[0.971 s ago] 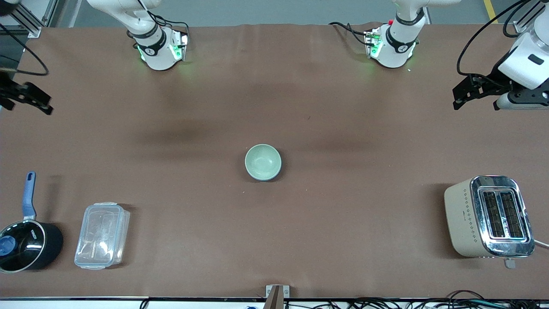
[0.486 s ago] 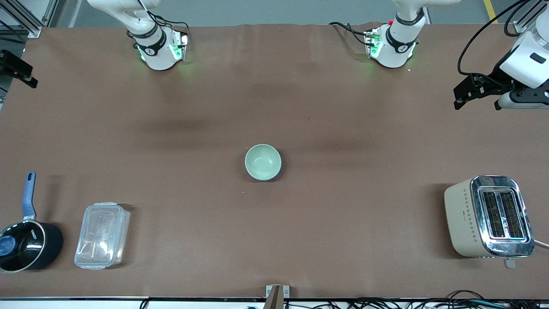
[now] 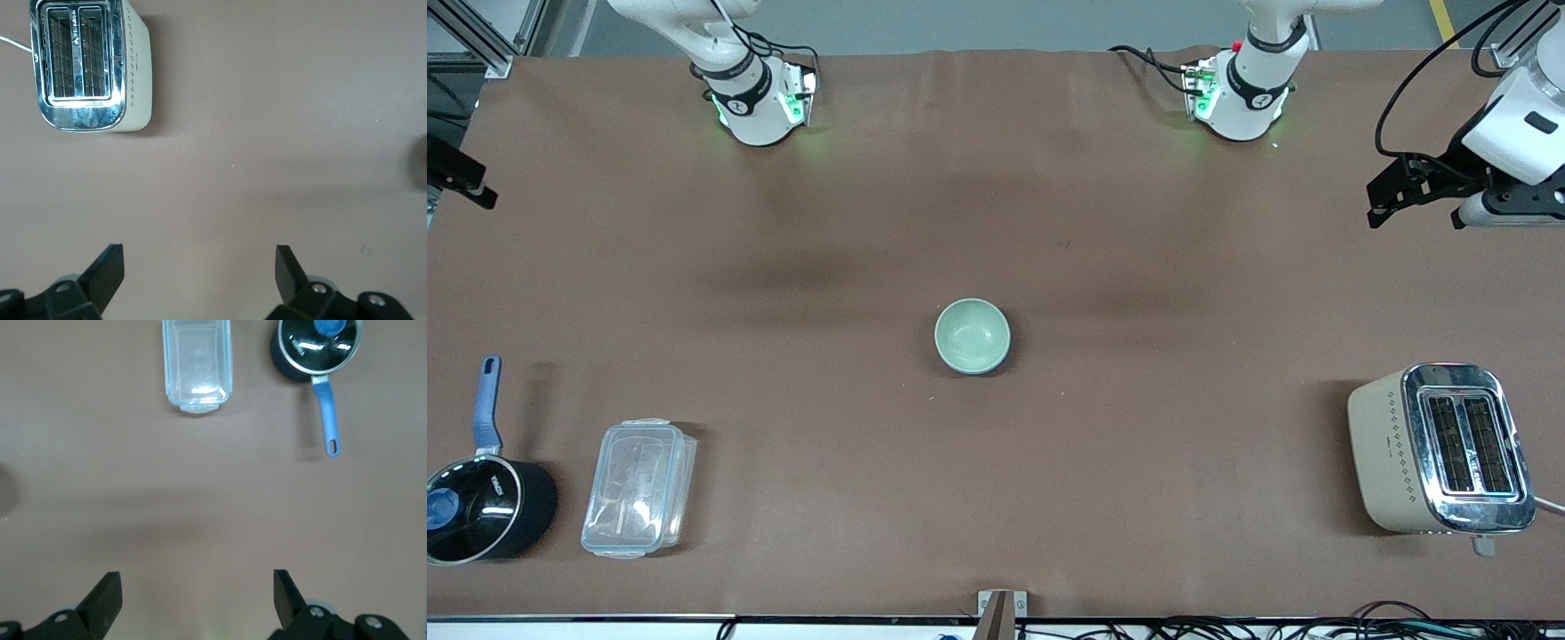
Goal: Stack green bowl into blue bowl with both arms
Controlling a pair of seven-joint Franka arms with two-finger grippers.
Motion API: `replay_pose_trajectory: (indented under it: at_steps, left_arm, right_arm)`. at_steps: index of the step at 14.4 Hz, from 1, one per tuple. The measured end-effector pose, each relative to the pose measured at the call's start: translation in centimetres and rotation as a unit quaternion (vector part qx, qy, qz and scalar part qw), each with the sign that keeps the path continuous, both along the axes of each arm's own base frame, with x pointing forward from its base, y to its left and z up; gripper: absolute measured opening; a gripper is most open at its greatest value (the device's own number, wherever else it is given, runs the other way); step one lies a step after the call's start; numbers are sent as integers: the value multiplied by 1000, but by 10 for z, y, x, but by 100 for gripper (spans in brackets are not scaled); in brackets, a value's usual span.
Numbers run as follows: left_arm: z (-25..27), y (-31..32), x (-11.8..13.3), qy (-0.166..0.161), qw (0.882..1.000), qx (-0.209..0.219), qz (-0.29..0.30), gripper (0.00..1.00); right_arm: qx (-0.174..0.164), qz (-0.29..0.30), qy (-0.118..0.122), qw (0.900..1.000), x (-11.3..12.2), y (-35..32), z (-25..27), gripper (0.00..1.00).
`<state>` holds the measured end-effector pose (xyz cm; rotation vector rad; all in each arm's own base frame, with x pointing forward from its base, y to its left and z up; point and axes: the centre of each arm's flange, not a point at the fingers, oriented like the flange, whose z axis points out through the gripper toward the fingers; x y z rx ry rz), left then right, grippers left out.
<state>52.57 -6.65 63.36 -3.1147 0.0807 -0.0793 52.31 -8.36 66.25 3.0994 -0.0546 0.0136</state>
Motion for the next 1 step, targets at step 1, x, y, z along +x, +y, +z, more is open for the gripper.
replay_pose_trajectory:
  at_steps: [1]
  left_arm:
    - [0,0,0,0,1000,0,0,100]
  right_arm:
    - [-2,-1,5,1000,8,-1,-1,100]
